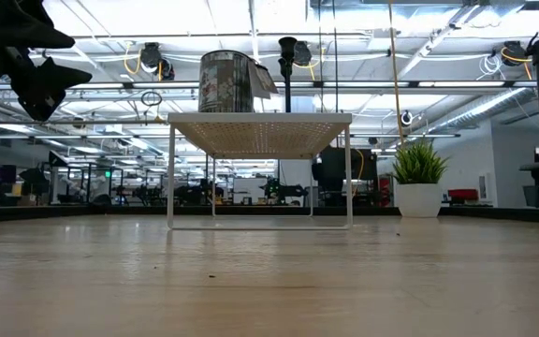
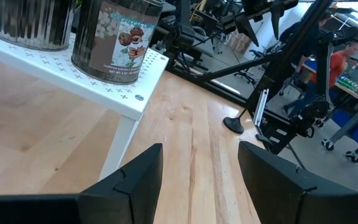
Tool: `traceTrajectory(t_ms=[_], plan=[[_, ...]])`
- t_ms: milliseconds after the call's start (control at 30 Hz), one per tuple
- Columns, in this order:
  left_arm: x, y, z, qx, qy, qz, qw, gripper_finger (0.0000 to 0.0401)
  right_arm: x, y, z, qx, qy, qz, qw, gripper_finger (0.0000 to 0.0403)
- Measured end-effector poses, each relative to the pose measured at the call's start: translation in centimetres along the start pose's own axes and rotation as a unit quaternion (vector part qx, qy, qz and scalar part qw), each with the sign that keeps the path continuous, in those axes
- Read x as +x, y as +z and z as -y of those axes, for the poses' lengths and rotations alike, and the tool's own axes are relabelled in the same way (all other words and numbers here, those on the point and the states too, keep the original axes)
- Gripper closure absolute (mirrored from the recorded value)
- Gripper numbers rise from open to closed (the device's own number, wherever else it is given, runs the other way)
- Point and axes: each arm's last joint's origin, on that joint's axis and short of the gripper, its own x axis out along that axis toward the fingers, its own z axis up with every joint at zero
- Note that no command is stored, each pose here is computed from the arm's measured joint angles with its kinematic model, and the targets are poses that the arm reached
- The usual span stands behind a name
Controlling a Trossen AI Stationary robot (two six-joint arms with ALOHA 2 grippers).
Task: Pick & Place candle stick holders
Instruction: Put the black candle holder on the shelf aligned with the other black candle holders
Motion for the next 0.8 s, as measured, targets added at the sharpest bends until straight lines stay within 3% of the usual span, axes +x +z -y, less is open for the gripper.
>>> traceTrajectory(t_ms=[233,433,800], plan=[[0.00,0.00,0.00,-0.004,0.000,0.000,1.000,0.0187,0.00,0.06,0.01,0.030,0.001,0.001,1.000,0.0198],[0.00,0.00,0.00,-0.004,0.000,0.000,1.000,0.0187,0.00,0.11,-0.08,0.016,0.005,0.003,1.000,0.0201],[0.00,0.01,0.01,-0.026,-0.001,0.000,1.000,0.0187,-0.02,0.29,-0.20,-0.113,0.001,0.030,0.993,0.0199]])
